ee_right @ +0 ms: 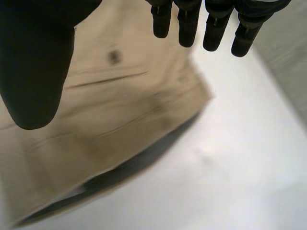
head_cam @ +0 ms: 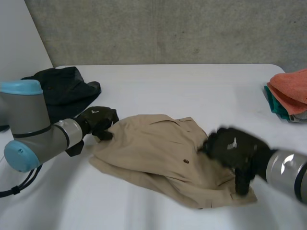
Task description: Fold the laundry.
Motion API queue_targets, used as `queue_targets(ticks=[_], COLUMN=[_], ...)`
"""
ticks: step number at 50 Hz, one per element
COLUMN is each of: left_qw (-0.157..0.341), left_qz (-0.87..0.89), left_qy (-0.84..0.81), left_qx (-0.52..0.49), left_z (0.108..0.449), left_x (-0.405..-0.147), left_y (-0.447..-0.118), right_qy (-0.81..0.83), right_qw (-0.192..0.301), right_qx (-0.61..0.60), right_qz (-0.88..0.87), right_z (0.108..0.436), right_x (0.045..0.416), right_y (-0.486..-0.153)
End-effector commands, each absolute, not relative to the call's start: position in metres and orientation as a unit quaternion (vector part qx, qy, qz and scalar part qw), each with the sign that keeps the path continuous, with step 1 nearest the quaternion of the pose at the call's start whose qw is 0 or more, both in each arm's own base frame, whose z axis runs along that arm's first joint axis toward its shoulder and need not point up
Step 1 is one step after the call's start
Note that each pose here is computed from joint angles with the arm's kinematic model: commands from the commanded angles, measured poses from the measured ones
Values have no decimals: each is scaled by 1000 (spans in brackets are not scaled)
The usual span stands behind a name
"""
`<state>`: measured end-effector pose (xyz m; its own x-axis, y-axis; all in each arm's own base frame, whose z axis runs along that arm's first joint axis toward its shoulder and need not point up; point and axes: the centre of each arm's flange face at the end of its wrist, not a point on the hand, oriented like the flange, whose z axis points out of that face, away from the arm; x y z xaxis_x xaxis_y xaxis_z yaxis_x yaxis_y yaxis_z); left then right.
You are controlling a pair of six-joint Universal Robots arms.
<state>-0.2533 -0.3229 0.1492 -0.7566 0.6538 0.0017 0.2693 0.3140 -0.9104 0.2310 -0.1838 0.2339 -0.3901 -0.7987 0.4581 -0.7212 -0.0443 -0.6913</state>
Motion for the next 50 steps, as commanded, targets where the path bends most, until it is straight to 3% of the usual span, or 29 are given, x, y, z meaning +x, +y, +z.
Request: queue_targets(ticks=[1,7,15,19,22,24,27,28,29,37,42,45,50], left_qw=[189,186,185,179,174,164,143,136,129,65,64,74,88], left_qz=[526,545,566,596,617,649,702,718,735,891,935,930,900], left_qy=[-773,-757,-740,-718,-702,-677,-629,-613,-596,-393,-299,-311,-371], left_qx=[-301,-308,-312,-312,-311,-306,-301,-299,-297,-216,-177,-183,-211], left_z=[170,183,190,199,206,218,239,248,257,369,416,408,362], left_x=[-256,-261,-266,-270,-272,-276,-281,-282,-284,-287,-289,-293,-297], left_y=[-312,-308,-314,-324,-331,-342,-362,-367,-372,-394,-373,-367,-359], right_qy=[667,670,702,706,685,662,603,583,534,341,315,334,383], right_qw=[41,57,129,134,127,119,97,92,84,63,60,63,66], right_qx=[-520,-507,-479,-479,-473,-458,-396,-373,-327,-222,-199,-212,-237], right_qz=[-532,-539,-510,-504,-539,-581,-686,-715,-775,-911,-926,-916,-891], right_z=[259,243,163,135,133,147,198,217,257,381,406,393,362], right_x=[256,289,332,338,345,349,353,353,351,340,333,334,330], right_y=[-241,-284,-327,-338,-353,-364,-387,-392,-399,-389,-378,-377,-369])
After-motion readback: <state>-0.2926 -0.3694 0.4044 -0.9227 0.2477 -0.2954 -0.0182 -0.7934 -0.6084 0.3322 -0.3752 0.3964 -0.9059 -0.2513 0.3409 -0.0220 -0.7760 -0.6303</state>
